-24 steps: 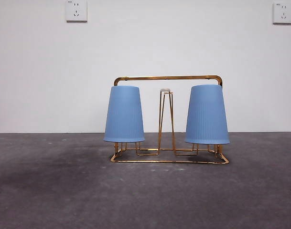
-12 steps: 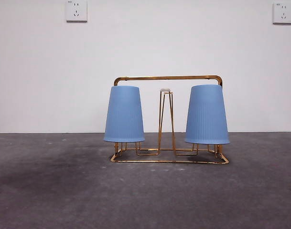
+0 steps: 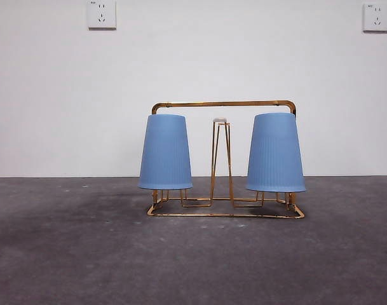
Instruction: Pick up cup 1,put cup 1 in the cup rack,pick up cup 2,put cup 2 in the cup rack
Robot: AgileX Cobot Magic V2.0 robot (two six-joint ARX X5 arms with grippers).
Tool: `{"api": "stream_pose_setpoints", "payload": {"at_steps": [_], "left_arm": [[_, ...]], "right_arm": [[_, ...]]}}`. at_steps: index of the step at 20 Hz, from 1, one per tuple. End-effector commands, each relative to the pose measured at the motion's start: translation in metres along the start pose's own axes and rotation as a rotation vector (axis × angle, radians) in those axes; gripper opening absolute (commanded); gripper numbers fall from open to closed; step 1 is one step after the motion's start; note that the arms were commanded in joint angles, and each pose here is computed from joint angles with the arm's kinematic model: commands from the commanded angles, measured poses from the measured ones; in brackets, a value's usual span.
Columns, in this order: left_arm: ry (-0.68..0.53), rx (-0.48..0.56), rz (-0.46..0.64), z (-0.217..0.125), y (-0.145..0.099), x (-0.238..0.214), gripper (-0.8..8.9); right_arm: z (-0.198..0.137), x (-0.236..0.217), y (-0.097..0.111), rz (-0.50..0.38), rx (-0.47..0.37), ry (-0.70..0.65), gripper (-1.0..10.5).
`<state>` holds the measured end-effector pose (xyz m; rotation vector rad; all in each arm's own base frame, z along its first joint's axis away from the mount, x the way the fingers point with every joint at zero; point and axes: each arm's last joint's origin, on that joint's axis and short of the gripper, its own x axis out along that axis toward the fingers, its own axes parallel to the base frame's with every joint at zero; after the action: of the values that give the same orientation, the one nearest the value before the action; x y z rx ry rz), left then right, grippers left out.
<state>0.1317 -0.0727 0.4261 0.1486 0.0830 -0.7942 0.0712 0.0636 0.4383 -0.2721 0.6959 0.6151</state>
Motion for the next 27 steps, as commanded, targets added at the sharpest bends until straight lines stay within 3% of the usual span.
{"api": "stream_pose_setpoints", "payload": {"at_steps": [1, 5, 9, 15, 22, 27], "left_arm": [[-0.119, 0.163, 0.023, 0.008, 0.006, -0.021, -0.04], [-0.187, 0.297, 0.217, -0.015, 0.008, -0.051, -0.04], [-0.172, 0.299, 0.342, -0.084, 0.003, -0.052, -0.04], [-0.078, 0.176, 0.348, -0.185, -0.007, -0.044, -0.04], [-0.026, 0.019, 0.46, -0.25, -0.009, -0.039, -0.04], [0.034, -0.167, 0.509, -0.282, -0.007, -0.037, -0.04]], "right_arm": [[-0.003, 0.001, 0.0, -0.001, 0.007, 0.029, 0.0], [-0.003, 0.001, 0.0, -0.001, 0.007, 0.029, 0.0], [-0.003, 0.001, 0.0, -0.001, 0.007, 0.029, 0.0], [-0.003, 0.001, 0.0, -0.001, 0.007, 0.029, 0.0], [-0.003, 0.001, 0.0, -0.001, 0.007, 0.029, 0.0], [-0.003, 0.001, 0.0, -0.001, 0.007, 0.029, 0.0]]}}
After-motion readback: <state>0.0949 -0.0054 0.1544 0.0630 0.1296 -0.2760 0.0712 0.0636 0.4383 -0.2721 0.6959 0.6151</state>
